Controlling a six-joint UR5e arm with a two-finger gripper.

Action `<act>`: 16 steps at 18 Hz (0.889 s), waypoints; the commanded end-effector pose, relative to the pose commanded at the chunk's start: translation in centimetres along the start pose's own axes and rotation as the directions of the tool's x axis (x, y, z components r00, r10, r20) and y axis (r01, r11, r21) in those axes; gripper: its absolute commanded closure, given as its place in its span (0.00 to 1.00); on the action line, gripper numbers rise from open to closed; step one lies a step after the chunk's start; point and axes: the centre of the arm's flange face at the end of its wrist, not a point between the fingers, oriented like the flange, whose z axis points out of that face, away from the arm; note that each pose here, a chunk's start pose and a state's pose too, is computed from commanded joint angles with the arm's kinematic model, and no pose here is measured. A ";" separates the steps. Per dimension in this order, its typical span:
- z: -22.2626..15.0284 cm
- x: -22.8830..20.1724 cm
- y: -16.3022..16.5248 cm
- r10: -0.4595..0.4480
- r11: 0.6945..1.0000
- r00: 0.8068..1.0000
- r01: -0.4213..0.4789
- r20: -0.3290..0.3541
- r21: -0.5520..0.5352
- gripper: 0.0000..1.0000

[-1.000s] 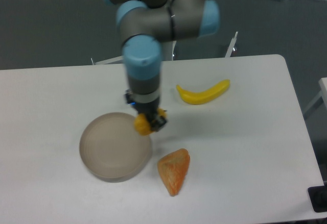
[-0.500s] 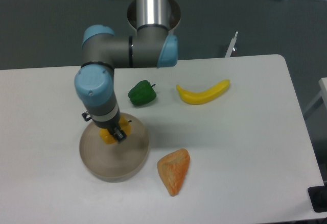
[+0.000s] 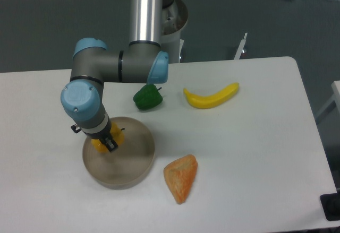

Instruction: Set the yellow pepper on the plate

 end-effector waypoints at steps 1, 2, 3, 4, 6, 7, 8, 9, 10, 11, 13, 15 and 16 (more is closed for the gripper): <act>-0.4 -0.3 -0.1 -0.002 1.000 1.000 0.001 0.023 0.020 0.00; -0.6 -0.5 -0.2 -0.004 1.000 0.999 0.003 0.038 0.029 0.00; -1.0 -0.7 -0.3 -0.004 0.999 0.999 0.003 0.045 0.035 0.00; -1.5 -0.9 -0.1 -0.009 0.999 0.999 0.007 0.052 0.041 0.00; -2.5 -1.5 0.7 -0.022 0.999 0.997 0.019 0.070 0.043 0.00; -3.4 -2.5 1.7 -0.043 0.998 0.996 0.039 0.081 0.051 0.00; -4.8 -3.8 3.4 -0.075 0.995 0.993 0.068 0.096 0.068 0.00; -5.7 -5.1 5.0 -0.102 0.993 0.989 0.094 0.106 0.077 0.00; -6.5 -6.4 6.6 -0.127 0.989 0.985 0.117 0.114 0.086 0.00; -7.4 -8.0 8.5 -0.158 0.985 0.979 0.147 0.126 0.095 0.00; -8.6 -11.4 12.5 -0.187 0.980 0.972 0.173 0.145 0.101 0.00; -9.5 -14.5 16.7 -0.172 0.983 0.972 0.158 0.161 0.095 0.00; -10.0 -15.8 18.5 -0.155 0.986 0.973 0.141 0.173 0.091 0.00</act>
